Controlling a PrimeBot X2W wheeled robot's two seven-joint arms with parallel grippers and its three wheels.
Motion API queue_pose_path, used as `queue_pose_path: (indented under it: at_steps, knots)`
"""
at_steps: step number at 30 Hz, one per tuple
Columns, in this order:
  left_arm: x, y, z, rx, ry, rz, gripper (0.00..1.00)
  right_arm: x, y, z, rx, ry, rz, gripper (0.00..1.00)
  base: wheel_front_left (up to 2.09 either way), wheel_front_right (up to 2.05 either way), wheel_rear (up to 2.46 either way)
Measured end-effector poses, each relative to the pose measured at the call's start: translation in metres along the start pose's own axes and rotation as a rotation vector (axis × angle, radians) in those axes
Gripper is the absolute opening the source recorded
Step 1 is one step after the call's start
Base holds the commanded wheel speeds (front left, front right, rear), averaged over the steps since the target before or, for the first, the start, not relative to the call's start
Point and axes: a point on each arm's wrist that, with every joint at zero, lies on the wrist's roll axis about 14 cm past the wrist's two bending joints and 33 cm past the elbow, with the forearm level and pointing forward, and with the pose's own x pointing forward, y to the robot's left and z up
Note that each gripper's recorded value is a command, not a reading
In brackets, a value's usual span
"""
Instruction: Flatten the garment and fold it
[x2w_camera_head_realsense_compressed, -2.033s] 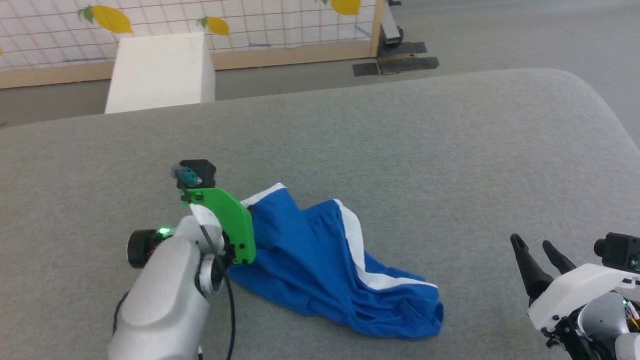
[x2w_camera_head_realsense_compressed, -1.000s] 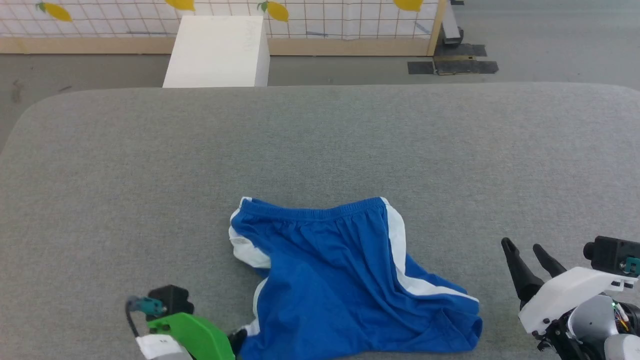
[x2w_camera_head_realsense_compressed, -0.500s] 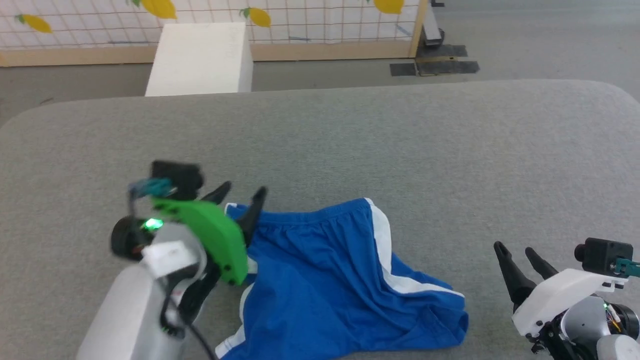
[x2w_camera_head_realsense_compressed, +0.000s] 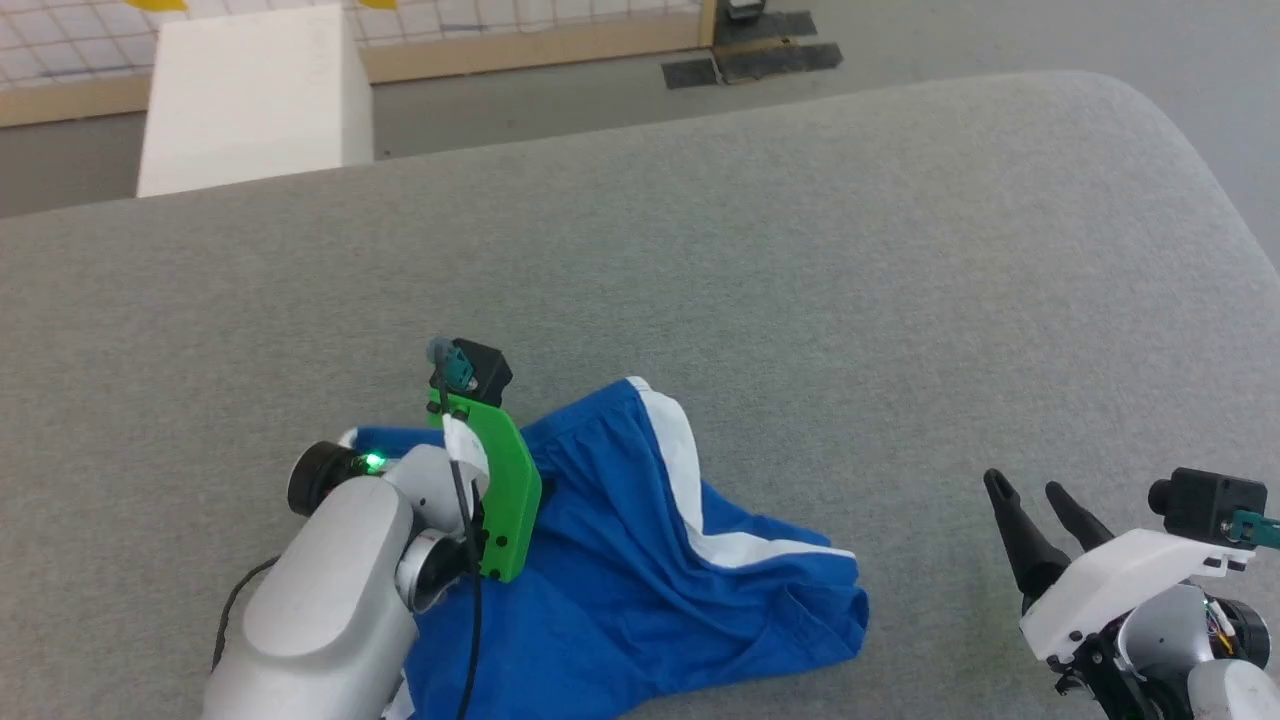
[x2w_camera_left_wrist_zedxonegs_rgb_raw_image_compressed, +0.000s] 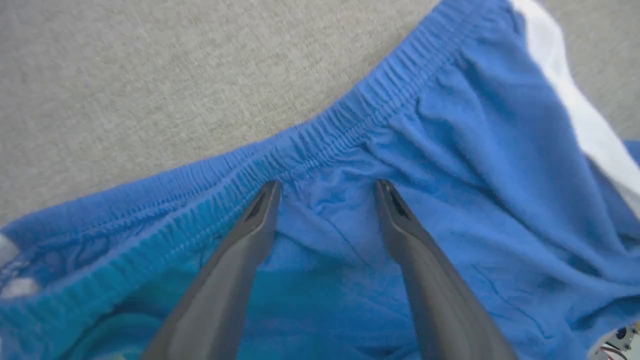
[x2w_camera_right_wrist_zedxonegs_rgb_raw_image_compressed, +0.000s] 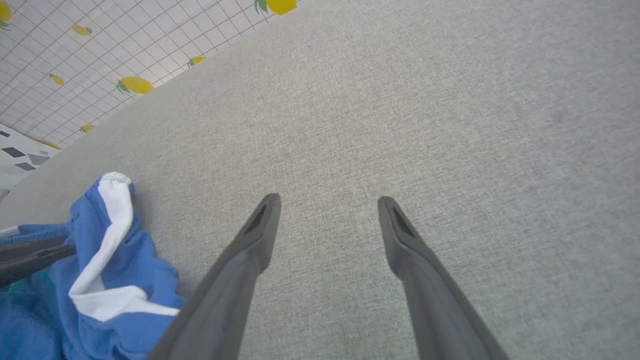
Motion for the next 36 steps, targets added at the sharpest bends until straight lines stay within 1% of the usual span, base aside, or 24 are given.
queue_pose_path:
  at_steps: [4, 5, 6, 9, 11, 13, 15, 18, 20, 22, 25, 27, 29, 31, 32, 33, 34, 36]
  knots:
    - [0.014, -0.001, -0.008, 0.004, 0.050, -0.015, 1.00, -0.001, -0.009, -0.006, 0.007, 0.017, -0.029, 1.00, 0.00, 0.00, 0.00]
    - [0.016, -0.003, -0.008, 0.003, 0.058, -0.025, 0.47, 0.000, -0.011, -0.008, 0.011, 0.018, -0.035, 1.00, 0.00, 0.00, 0.00]
    - [0.018, -0.004, -0.007, 0.005, 0.059, -0.031, 0.00, 0.000, -0.013, -0.009, 0.014, 0.019, -0.039, 1.00, 0.00, 0.00, 0.00]
    - [0.021, -0.003, -0.002, -0.005, 0.042, -0.036, 0.00, 0.004, -0.011, -0.009, 0.014, 0.021, -0.034, 1.00, 0.00, 0.00, 0.00]
    - [0.022, 0.001, 0.001, -0.040, 0.006, -0.016, 0.00, 0.007, -0.006, -0.006, 0.010, 0.013, -0.022, 1.00, 0.00, 0.00, 0.00]
    - [0.020, 0.008, 0.009, -0.085, -0.056, 0.017, 0.00, 0.010, -0.002, -0.005, 0.008, 0.010, -0.010, 1.00, 0.00, 0.00, 0.00]
    - [0.016, 0.022, 0.021, -0.157, -0.139, 0.073, 0.00, 0.011, 0.000, -0.005, 0.006, 0.013, -0.003, 1.00, 0.00, 0.00, 0.00]
    - [-0.002, 0.061, 0.036, -0.301, -0.269, 0.190, 0.00, 0.013, 0.005, -0.005, 0.004, 0.012, 0.012, 1.00, 0.00, 0.00, 0.00]
    - [-0.021, 0.093, 0.044, -0.388, -0.364, 0.277, 0.00, 0.013, 0.008, -0.004, 0.003, 0.010, 0.022, 1.00, 0.00, 0.00, 0.00]
    - [-0.040, 0.117, 0.047, -0.465, -0.437, 0.338, 0.00, 0.014, 0.011, -0.003, 0.001, 0.006, 0.030, 1.00, 0.00, 0.00, 0.00]
    - [-0.062, 0.146, 0.027, -0.572, -0.483, 0.432, 0.00, 0.015, 0.016, -0.001, -0.002, -0.001, 0.045, 1.00, 0.00, 0.00, 0.00]
    - [-0.072, 0.158, -0.004, -0.656, -0.469, 0.487, 0.00, 0.015, 0.019, 0.000, -0.004, -0.003, 0.055, 1.00, 0.00, 0.00, 0.00]
    - [-0.078, 0.163, -0.035, -0.723, -0.441, 0.528, 0.00, 0.015, 0.023, 0.001, -0.007, -0.006, 0.066, 1.00, 0.00, 0.00, 0.00]
    - [-0.080, 0.159, -0.059, -0.761, -0.411, 0.538, 0.00, 0.016, 0.027, 0.002, -0.010, -0.009, 0.076, 1.00, 0.00, 0.00, 0.00]
    - [-0.081, 0.155, -0.065, -0.778, -0.406, 0.532, 0.03, 0.016, 0.029, 0.002, -0.012, -0.009, 0.083, 1.00, 0.00, 0.00, 0.00]
    - [-0.082, 0.152, -0.065, -0.789, -0.418, 0.518, 0.50, 0.016, 0.032, 0.001, -0.015, -0.004, 0.091, 1.00, 0.00, 0.00, 0.00]
    - [-0.085, 0.150, -0.061, -0.796, -0.447, 0.509, 1.00, 0.017, 0.034, 0.001, -0.018, -0.001, 0.098, 1.00, 0.00, 0.00, 0.00]
    - [-0.095, 0.149, -0.045, -0.773, -0.530, 0.495, 1.00, 0.018, 0.040, 0.001, -0.025, 0.001, 0.114, 1.00, 0.00, 0.00, 0.00]
